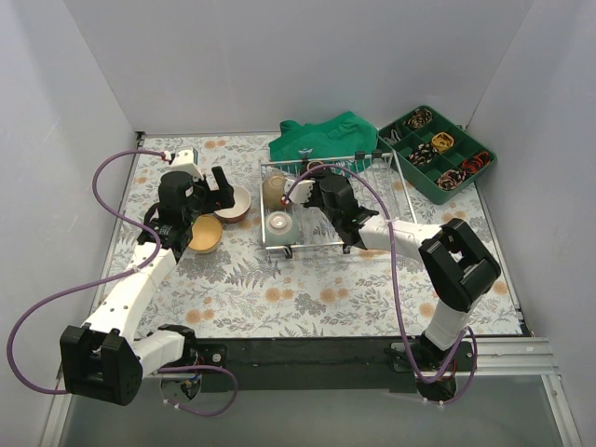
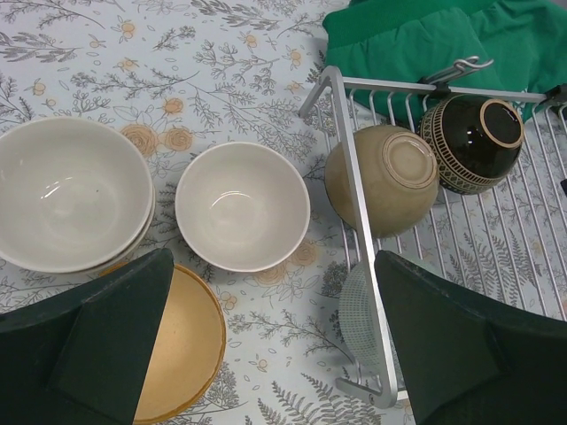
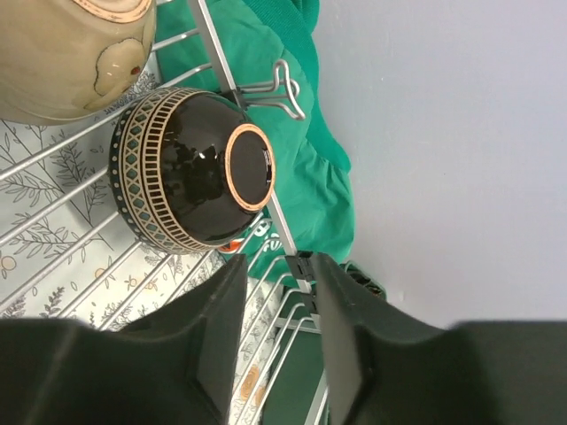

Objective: Unload the bowls from the dish rack

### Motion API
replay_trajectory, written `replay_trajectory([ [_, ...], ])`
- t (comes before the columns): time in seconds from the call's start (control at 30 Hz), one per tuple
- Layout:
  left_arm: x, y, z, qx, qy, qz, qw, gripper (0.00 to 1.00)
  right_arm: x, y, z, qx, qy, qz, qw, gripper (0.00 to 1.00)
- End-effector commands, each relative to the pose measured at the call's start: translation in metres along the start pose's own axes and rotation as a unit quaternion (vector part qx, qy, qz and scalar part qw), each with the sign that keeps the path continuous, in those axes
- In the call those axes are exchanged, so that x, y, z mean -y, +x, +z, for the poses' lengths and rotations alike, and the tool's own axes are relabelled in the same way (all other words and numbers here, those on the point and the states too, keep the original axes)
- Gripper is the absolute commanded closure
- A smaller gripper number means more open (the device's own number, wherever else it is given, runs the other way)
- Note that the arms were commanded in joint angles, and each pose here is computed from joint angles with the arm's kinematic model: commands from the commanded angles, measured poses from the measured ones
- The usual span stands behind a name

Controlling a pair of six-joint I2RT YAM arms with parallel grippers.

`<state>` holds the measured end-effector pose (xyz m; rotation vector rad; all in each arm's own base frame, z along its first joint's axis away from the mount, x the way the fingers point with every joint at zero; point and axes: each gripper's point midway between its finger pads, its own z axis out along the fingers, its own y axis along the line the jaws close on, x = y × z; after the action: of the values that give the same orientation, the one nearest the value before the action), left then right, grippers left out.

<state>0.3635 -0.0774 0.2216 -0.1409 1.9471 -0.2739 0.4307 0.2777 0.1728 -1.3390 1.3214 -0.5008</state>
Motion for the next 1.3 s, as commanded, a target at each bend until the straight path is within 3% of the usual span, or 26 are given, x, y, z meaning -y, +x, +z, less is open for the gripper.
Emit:
replay_trajectory([
  [0.0, 0.007, -0.007, -0.007, 0.015, 0.019, 0.005, 1.000, 0.02, -0.005, 0.002, -0.006, -0.006, -0.008, 0.029, 1.000, 0.40],
  [0.1, 0.007, -0.007, -0.007, 0.015, 0.020, 0.005, 1.000, 0.02, -0.007, 0.001, -0.001, -0.007, -0.019, 0.029, 0.999, 0.15],
  [0.2, 0.008, -0.007, -0.007, 0.015, 0.021, 0.005, 1.000, 0.02, -0.007, -0.001, 0.007, -0.004, -0.026, 0.019, 0.999, 0.06],
  [0.6, 0.009, -0.006, -0.006, 0.013, 0.025, 0.007, 1.000, 0.02, -0.019, 0.015, 0.039, -0.034, -0.044, -0.069, 0.996, 0.01],
  [1.27, 0.011, 0.000, -0.002, 0.001, 0.031, 0.005, 1.000, 0.02, -0.022, 0.013, 0.065, -0.032, -0.021, -0.091, 0.995, 0.01],
])
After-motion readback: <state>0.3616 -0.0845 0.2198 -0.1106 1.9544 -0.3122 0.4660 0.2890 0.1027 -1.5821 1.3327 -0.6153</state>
